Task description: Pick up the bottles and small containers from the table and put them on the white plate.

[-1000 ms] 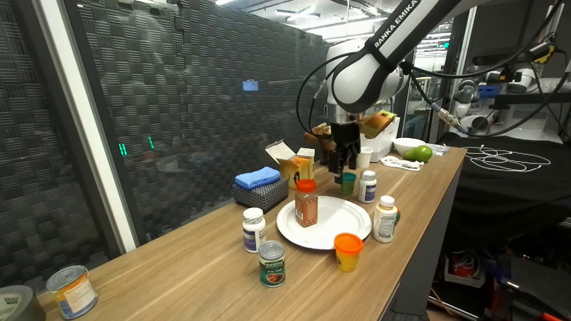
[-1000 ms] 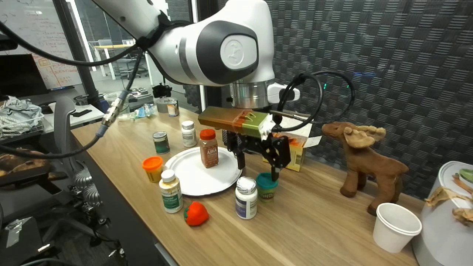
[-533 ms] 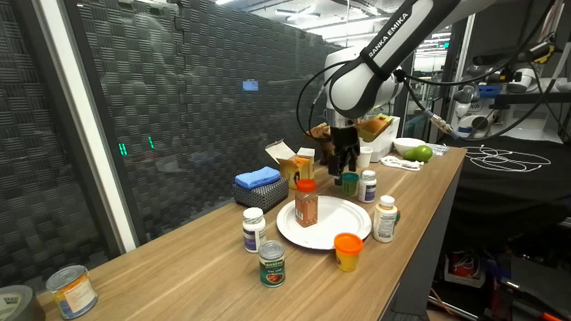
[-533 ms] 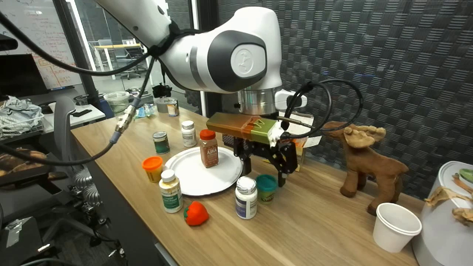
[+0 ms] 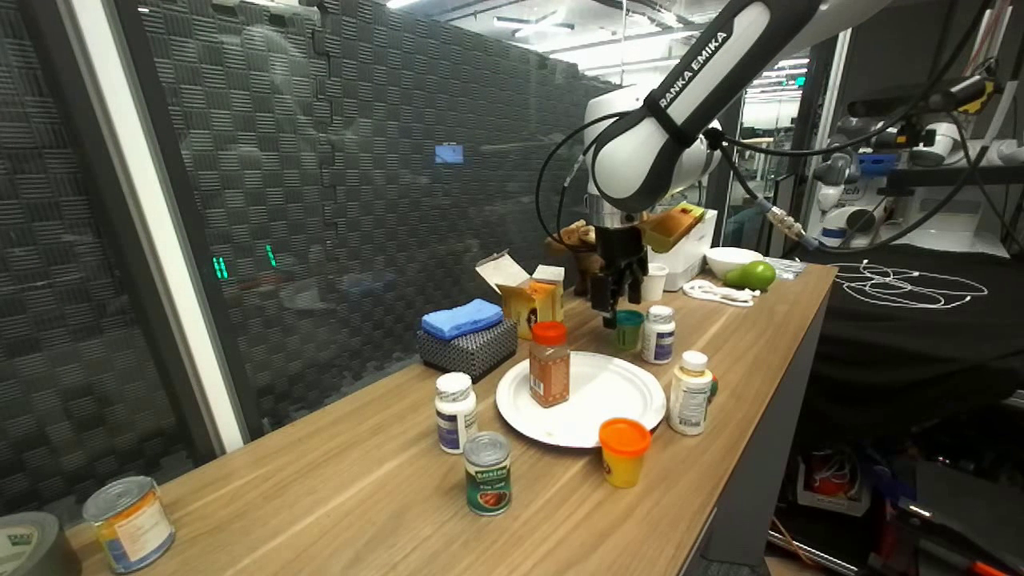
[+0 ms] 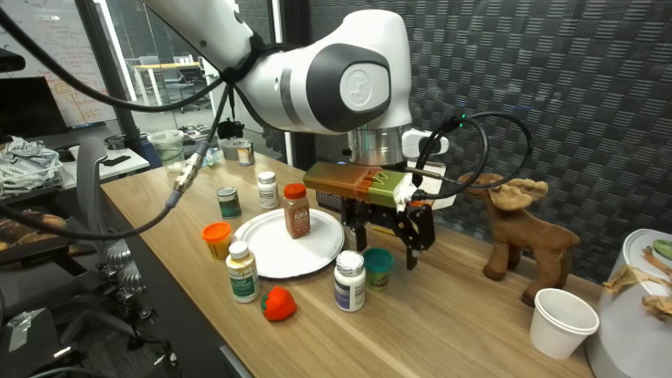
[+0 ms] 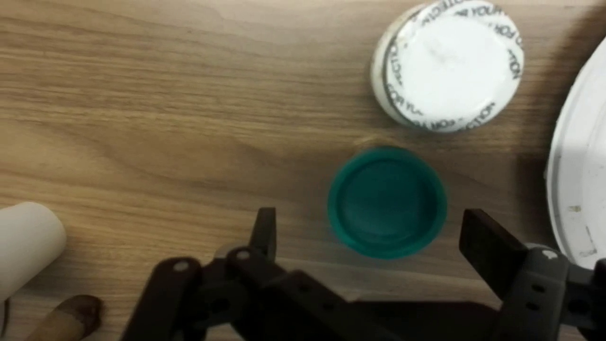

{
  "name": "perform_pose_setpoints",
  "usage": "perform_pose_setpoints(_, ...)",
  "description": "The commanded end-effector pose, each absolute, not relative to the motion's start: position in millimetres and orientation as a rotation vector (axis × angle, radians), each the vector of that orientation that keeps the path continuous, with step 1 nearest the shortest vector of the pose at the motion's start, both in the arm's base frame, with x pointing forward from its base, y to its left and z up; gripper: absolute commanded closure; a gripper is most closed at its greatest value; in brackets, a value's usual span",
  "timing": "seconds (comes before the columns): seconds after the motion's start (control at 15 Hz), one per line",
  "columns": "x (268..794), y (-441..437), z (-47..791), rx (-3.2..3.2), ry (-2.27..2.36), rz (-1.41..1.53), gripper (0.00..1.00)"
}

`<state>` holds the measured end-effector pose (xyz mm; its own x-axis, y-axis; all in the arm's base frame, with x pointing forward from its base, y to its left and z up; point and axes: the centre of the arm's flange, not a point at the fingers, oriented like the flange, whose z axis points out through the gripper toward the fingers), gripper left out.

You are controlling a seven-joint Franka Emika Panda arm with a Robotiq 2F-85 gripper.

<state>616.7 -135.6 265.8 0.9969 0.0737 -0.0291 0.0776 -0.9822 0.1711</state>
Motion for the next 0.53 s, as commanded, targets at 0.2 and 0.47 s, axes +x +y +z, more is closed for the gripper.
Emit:
perform_pose_setpoints(0.2, 616.1, -147.9, 259.4, 2.924, 0.101, -0.139, 0.27)
perform_pose_setpoints(0.47, 615.2, -150.8, 262.7, 2.927, 0.092, -0.144, 0.60)
